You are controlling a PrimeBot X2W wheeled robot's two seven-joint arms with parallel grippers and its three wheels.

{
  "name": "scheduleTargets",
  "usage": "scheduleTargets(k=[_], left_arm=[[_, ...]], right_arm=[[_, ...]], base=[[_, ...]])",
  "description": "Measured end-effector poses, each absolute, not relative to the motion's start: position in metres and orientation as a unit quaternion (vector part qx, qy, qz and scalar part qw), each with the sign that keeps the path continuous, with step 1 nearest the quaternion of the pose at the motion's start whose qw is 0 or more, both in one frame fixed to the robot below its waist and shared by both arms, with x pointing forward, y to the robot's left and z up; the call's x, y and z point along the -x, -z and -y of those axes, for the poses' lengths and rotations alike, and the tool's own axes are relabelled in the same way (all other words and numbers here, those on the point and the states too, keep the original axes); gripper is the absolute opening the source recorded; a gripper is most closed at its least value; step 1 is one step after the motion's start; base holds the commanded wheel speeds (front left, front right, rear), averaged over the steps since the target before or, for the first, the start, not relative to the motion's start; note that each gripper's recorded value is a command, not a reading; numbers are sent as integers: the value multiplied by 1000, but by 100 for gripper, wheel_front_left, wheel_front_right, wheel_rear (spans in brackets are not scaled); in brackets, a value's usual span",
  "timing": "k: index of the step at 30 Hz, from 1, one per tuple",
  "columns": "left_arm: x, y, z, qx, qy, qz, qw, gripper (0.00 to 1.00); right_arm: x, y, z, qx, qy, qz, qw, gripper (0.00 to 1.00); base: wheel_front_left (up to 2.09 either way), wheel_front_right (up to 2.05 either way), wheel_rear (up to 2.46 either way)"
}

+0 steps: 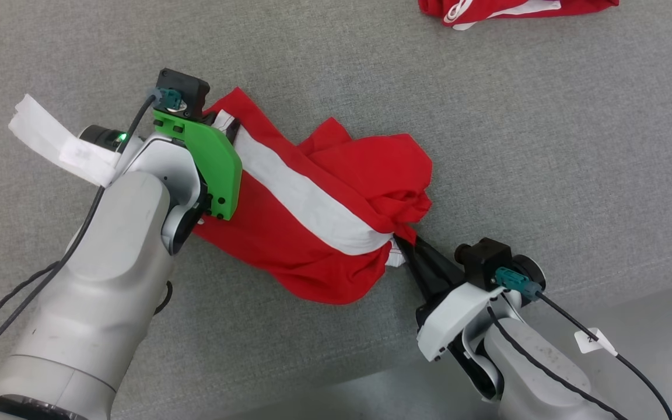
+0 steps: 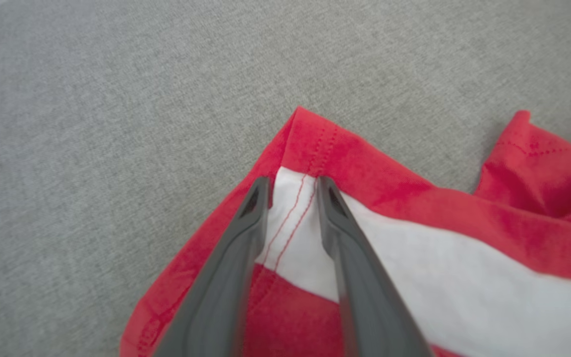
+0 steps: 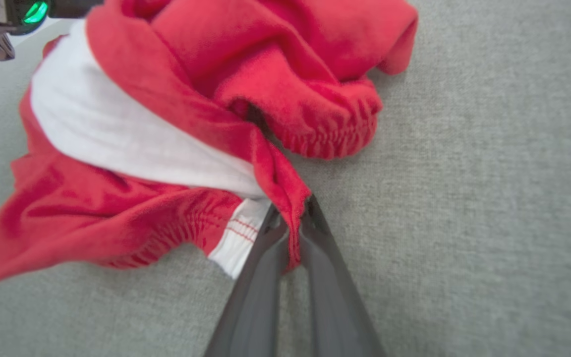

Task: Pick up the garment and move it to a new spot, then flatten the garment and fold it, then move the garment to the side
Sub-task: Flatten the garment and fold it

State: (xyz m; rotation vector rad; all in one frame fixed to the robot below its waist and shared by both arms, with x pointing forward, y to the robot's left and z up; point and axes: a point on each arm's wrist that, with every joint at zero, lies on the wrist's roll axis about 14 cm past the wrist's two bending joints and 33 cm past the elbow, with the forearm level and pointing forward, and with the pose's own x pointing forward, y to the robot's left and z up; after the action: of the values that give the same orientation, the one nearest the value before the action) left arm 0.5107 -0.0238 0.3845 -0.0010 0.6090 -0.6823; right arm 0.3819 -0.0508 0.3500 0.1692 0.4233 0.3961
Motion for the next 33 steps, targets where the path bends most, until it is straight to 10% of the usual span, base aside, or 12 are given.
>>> scheduleTargets(k=[13,33], left_arm=[[-511,-382,22,-4,330,-297,896,0],[-528,-474,7,141,288,-151,935,0]], right_arm=[[-382,-351,50,-82,-197,-209,954,0],[-438,-408,132,-119,-74,-119,983,0]], base=[[0,0,0],[0,0,0]])
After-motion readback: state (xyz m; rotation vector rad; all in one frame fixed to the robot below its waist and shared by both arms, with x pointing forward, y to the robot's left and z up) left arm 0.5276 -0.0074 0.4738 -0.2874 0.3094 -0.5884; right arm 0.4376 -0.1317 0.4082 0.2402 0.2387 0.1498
